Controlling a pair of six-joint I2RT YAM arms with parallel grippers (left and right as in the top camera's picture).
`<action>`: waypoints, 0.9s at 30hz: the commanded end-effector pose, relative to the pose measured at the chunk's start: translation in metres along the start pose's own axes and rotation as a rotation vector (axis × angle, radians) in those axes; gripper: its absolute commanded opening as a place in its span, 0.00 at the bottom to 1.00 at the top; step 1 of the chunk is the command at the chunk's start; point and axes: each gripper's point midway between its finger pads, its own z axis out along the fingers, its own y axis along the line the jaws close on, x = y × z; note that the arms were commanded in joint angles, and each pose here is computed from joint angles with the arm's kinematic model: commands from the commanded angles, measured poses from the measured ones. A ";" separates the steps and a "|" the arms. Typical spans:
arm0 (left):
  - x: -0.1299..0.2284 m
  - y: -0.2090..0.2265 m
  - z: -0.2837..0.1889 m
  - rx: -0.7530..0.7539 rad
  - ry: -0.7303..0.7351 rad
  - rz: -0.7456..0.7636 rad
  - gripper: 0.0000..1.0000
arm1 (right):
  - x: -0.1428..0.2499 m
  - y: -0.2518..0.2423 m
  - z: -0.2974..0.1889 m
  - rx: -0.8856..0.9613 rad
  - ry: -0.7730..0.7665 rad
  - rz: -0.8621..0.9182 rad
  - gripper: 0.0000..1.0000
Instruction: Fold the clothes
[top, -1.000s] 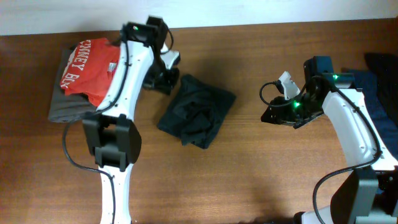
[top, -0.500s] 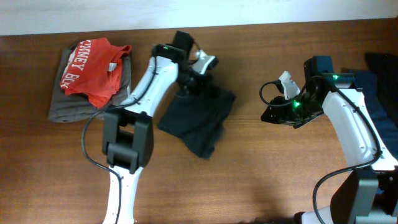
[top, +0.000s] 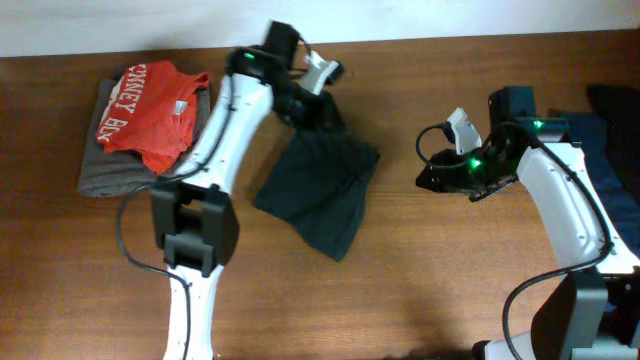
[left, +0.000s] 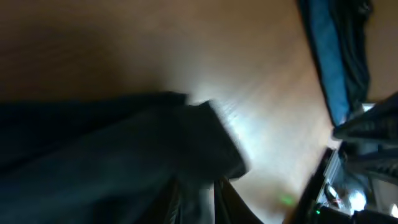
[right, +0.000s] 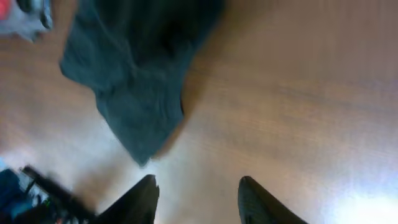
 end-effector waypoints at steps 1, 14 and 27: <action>0.008 0.025 -0.037 -0.140 0.004 -0.022 0.22 | -0.014 0.029 0.011 -0.049 -0.039 -0.117 0.52; 0.055 0.068 -0.051 -0.325 0.175 -0.119 0.56 | -0.040 0.019 0.134 0.353 -0.002 -0.419 0.63; 0.055 0.073 -0.044 -0.324 0.181 -0.122 0.59 | -0.083 -0.046 0.092 0.538 -0.147 -0.169 0.11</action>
